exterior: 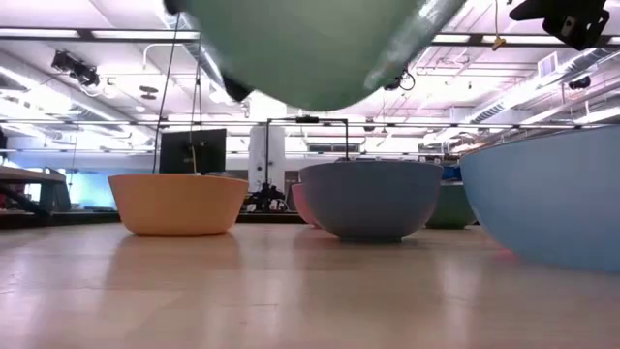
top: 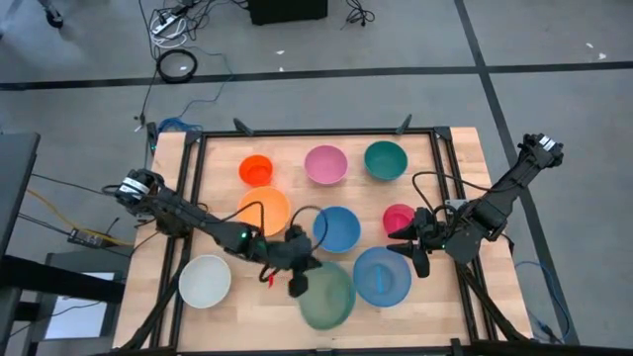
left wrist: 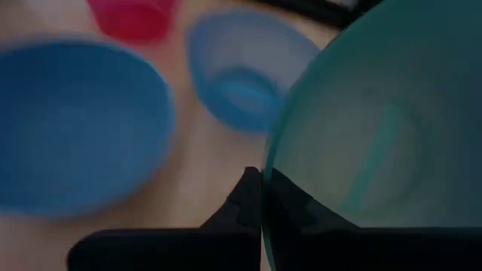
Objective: Nest bowls inside each other
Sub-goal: Stack the light green bowl on top of the light blue bowl
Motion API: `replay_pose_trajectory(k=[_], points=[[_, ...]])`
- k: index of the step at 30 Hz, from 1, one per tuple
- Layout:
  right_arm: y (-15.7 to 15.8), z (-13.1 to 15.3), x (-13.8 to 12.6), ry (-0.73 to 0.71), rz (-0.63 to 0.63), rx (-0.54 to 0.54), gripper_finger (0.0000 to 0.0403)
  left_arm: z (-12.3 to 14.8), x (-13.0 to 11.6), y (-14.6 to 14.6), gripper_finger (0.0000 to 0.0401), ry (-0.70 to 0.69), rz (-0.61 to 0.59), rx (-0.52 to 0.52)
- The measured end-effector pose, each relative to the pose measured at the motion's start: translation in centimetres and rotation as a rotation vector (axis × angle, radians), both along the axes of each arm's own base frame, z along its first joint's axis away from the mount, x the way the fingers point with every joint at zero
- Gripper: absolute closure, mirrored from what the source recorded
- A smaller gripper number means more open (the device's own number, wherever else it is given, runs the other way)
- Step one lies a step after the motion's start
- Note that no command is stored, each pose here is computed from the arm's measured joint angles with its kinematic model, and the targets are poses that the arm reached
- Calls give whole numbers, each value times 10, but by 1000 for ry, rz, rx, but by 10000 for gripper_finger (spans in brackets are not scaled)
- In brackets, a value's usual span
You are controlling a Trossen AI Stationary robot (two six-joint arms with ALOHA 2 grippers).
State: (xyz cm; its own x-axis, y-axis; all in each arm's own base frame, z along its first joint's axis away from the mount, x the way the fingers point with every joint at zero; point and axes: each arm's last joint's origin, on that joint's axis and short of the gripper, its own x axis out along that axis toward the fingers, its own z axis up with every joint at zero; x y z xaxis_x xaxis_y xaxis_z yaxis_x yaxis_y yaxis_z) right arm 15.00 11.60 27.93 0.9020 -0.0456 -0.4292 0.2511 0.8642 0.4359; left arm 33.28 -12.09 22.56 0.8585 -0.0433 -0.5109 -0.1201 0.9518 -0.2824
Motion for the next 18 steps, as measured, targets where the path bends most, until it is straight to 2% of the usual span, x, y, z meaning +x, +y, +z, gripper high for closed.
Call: replay_pose_trajectory(k=[4,8,14,18], points=[[0,0,0,0,0,-5,234,15,16,20,393,-17,52,56],[-1,1,0,-18,-14,-44,234,29,38,29,393,3,29,136],[0,19,-3,-163,-24,-147,234,32,70,34,393,164,-41,215],[-2,35,-7,-269,-16,-199,234,34,92,38,393,176,-97,217]])
